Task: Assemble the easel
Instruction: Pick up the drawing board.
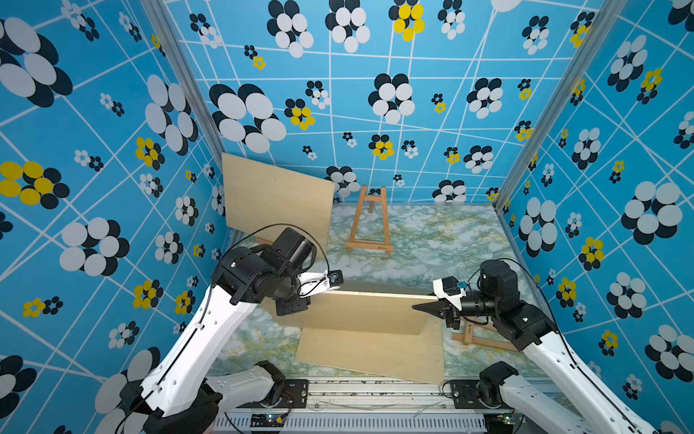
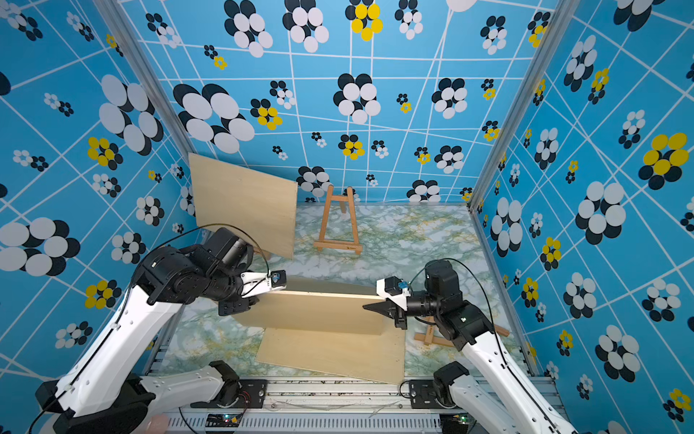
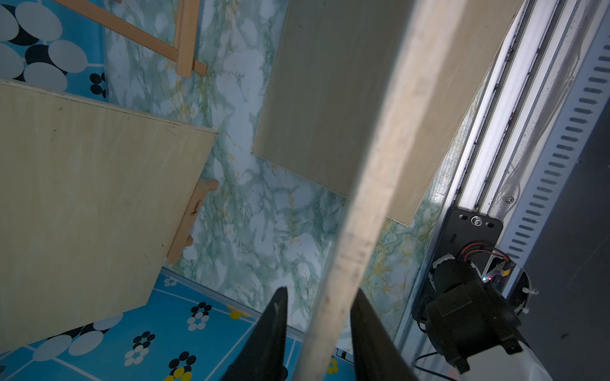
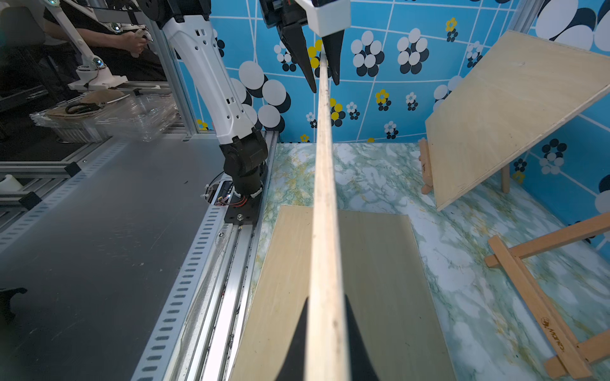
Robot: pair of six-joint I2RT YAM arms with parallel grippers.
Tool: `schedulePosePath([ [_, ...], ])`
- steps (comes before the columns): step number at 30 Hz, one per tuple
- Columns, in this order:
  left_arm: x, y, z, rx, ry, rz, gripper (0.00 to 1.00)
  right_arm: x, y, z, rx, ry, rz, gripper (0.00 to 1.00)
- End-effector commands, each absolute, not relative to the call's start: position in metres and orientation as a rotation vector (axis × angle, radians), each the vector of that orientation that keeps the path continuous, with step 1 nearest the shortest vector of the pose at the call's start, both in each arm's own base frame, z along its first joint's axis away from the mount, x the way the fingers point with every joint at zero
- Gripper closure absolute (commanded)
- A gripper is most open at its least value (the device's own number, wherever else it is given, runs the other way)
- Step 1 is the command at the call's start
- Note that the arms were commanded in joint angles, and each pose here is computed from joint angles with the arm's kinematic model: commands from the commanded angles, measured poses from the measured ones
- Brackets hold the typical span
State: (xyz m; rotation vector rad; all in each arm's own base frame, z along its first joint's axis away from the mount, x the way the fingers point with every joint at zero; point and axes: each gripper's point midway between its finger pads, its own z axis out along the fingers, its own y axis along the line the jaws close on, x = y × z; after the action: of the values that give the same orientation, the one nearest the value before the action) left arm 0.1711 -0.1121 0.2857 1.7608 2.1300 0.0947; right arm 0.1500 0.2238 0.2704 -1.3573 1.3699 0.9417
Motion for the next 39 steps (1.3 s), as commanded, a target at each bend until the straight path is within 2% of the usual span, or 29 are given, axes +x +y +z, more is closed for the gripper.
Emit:
schedulePosePath([
  [1,0.161,-0.094,0.276,1.786,2.196,0.149,0.73,0.162,0.212,0.274,-1.311,1.439,0.841,1.0],
  [4,0.161,-0.094,0.278,1.777,2.192,0.146,0.79,0.163,0.209,0.272,-1.3,1.455,0.844,1.0],
  [9,0.164,-0.1,0.281,1.779,2.183,0.127,1.0,0.161,0.209,0.28,-1.285,1.422,0.848,1.0],
  [21,0.163,-0.138,0.333,1.703,2.033,-0.005,1.0,0.141,0.193,0.327,-1.22,1.297,0.706,1.0],
  [33,0.184,-0.176,0.395,1.592,1.739,0.158,1.0,0.129,0.153,0.379,-1.025,1.182,0.397,1.0],
  [39,0.196,-0.199,0.429,1.523,1.569,0.139,1.0,0.132,0.13,0.399,-0.89,1.142,0.249,1.0],
])
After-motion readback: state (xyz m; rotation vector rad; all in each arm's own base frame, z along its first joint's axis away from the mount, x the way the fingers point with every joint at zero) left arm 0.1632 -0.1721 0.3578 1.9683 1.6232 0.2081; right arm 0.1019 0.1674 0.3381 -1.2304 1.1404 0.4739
